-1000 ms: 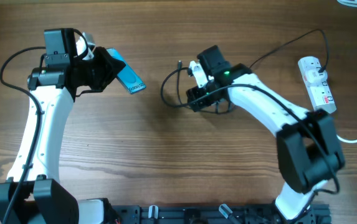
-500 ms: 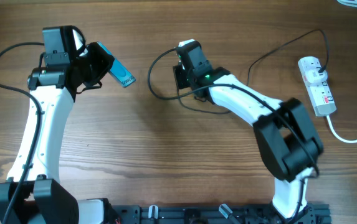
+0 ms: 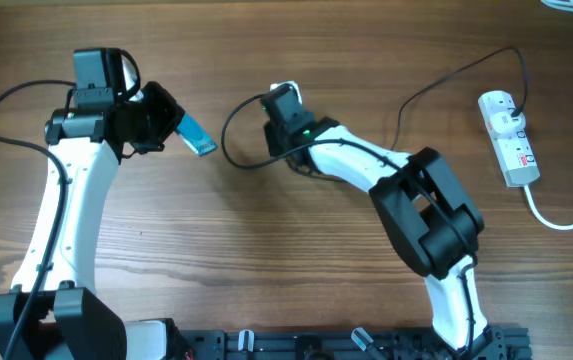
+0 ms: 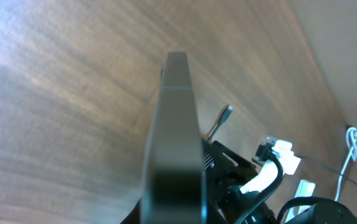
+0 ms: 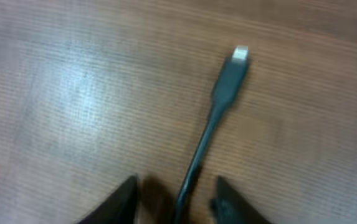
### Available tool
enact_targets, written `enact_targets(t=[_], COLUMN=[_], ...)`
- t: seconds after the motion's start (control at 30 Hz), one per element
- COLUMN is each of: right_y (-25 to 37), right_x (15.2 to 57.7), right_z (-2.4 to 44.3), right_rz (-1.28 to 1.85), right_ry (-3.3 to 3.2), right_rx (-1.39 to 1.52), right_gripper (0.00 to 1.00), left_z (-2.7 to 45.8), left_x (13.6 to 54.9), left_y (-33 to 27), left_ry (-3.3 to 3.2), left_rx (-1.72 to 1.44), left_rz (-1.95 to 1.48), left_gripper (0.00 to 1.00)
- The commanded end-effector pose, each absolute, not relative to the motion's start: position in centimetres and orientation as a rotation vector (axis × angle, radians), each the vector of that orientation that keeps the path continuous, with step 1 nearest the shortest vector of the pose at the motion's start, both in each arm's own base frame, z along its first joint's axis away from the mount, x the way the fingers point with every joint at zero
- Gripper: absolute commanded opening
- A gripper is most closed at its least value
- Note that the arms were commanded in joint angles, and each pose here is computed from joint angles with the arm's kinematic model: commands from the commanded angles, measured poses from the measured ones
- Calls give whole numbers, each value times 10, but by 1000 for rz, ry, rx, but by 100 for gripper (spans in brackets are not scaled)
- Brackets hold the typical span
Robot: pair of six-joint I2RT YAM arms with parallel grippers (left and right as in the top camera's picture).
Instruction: Plug charger to phone and switch on socket
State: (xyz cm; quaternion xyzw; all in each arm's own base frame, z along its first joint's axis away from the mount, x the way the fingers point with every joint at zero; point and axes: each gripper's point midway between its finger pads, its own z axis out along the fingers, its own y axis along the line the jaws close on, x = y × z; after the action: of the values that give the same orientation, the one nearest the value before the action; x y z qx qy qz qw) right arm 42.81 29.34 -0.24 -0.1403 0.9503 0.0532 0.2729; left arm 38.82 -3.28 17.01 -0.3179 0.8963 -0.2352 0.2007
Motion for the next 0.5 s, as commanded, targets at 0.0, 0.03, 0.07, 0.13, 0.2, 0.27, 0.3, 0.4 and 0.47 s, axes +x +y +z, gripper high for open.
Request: enact_targets(t=[0.0,0.03,0.07,0.13,0.2,0.27,0.3,0.4,0.47], right_y=[265,256,246,234,218,202,197,178,167], right_x=[374,365,357,340,322,305,299,281,274], right_z=[-53,-54,-53,-48,-42,-38,-37,-33,-30], right_rz=[-12,-54,-92,-135,-223,-299,-331,-407,-440], right_ry=[2798,2846,2889,2981,3066,3140,3165,3246,3289], right_rx=[-479,-502,-531,-558,-625,-678,-692,-736,-724], right_gripper=[23,19,11,4,4,4,4,4,4], left_z=[170,171,172,174,176,178,179,180,180], left_x=[382,381,381,379,377,377,377,378,377], left_y=[-39,-43,-47,-53,-58,-63,-64,-64,-64], left_ry=[2534,2540,2543,2550,2557,2556,2555,2553,2558], left_rx=[-870,-863,-855,-843,-834,-820,-816,-812,-778], left_rz=[-684,-715,-746,-798,-841,-883,-893,-896,-887], left_gripper=[4,4,4,4,4,4,4,4,4])
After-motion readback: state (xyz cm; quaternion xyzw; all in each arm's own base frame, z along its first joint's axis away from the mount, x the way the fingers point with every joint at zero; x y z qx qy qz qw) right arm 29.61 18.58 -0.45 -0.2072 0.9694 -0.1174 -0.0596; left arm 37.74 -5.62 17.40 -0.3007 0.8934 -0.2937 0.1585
